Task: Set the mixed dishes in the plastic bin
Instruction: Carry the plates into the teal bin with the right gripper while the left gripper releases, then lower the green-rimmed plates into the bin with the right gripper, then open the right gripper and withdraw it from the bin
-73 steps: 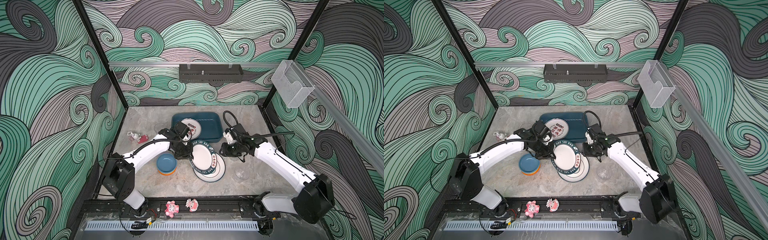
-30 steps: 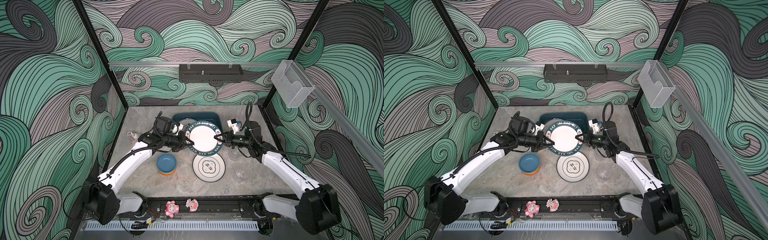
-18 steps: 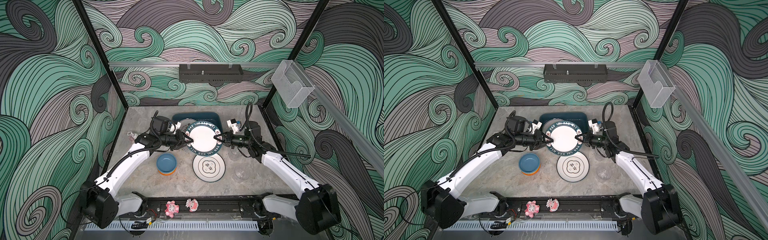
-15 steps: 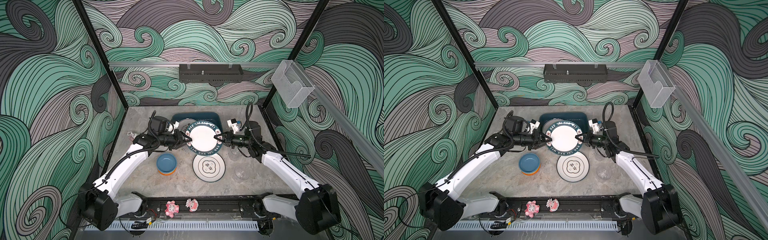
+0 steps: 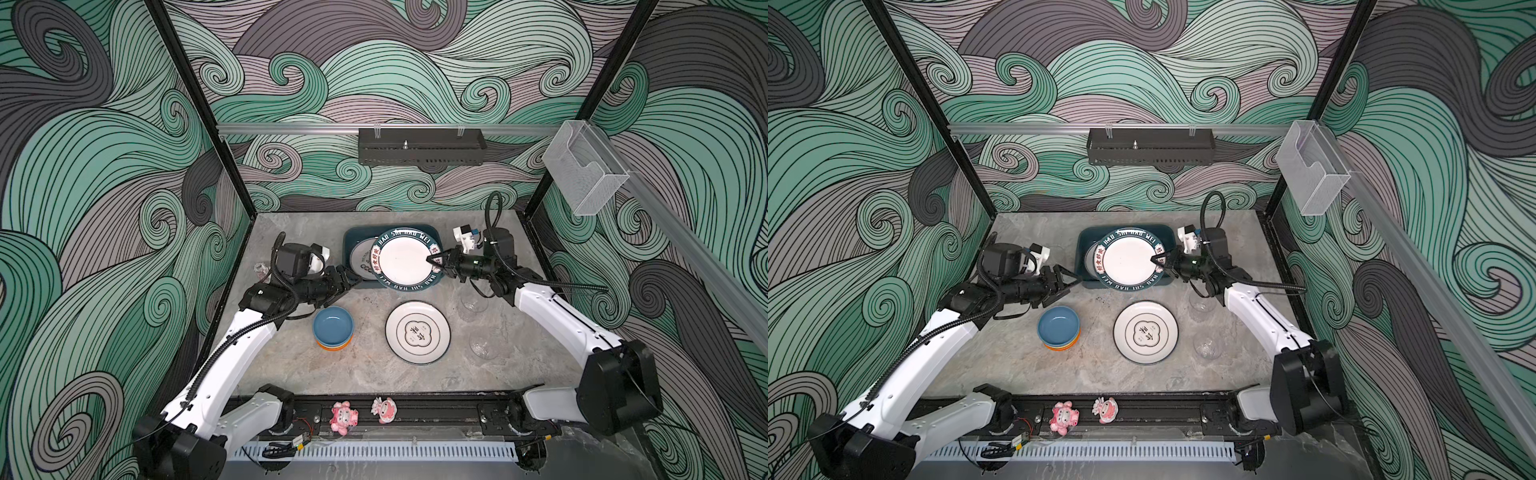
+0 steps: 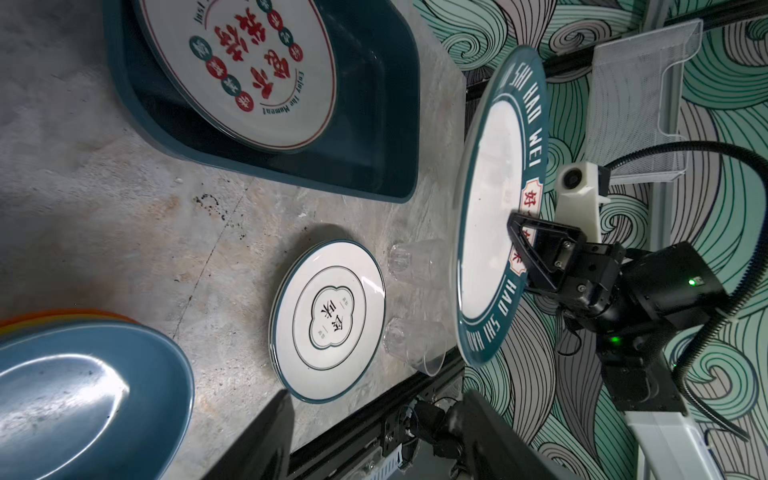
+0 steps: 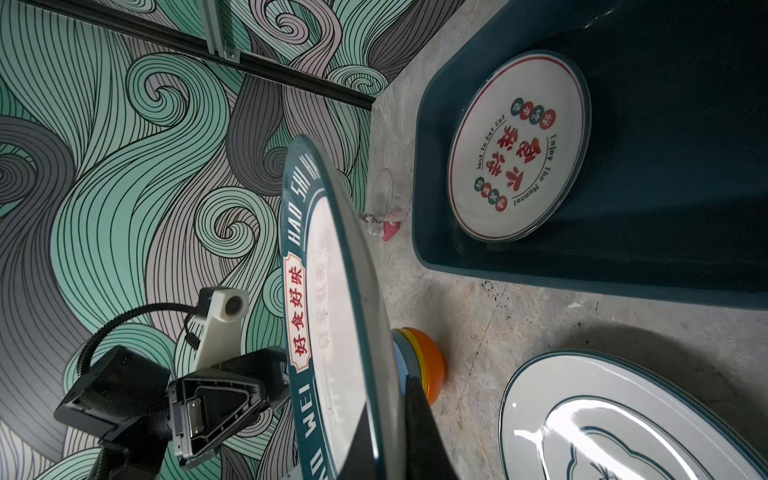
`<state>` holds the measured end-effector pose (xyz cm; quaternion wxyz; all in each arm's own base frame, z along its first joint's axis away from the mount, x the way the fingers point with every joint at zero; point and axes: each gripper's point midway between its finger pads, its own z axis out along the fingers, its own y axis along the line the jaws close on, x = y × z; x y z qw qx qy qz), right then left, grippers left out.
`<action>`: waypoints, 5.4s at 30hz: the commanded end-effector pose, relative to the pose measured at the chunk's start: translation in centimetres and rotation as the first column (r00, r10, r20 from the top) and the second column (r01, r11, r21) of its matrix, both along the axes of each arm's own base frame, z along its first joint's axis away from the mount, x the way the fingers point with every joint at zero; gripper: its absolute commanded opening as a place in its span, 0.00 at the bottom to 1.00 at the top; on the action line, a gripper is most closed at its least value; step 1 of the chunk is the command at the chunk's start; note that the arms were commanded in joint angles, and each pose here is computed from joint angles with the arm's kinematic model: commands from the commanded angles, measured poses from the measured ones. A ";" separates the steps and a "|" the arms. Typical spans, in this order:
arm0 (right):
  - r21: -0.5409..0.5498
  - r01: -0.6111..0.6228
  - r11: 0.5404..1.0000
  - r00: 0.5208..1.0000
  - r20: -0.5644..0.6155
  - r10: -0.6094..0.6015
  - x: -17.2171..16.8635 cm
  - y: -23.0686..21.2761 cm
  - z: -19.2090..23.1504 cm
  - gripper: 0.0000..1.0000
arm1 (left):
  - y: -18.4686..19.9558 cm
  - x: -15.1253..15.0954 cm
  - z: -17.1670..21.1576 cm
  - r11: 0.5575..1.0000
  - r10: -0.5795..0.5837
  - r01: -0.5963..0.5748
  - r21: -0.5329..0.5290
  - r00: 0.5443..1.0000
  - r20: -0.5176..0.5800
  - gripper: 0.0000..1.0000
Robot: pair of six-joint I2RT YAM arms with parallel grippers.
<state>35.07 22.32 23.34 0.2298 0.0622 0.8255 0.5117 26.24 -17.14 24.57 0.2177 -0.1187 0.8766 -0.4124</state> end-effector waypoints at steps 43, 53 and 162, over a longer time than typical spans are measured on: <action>-0.258 0.027 0.966 0.981 -0.177 -0.074 14.8 7.6 -12.5 0.00 | 3.6 -0.5 -4.5 0.991 0.078 -0.065 0.115 0.990 -0.117 0.76; -0.264 0.010 0.964 0.980 -0.189 -0.061 15.0 8.7 -13.6 0.00 | 3.5 -0.3 -5.0 0.993 0.075 -0.062 0.099 0.987 -0.139 0.75; -0.563 -0.058 0.825 0.992 -0.126 -0.017 7.7 2.5 -10.1 0.34 | 1.3 -1.2 -5.0 0.996 -0.085 0.086 -0.001 0.980 -0.182 0.60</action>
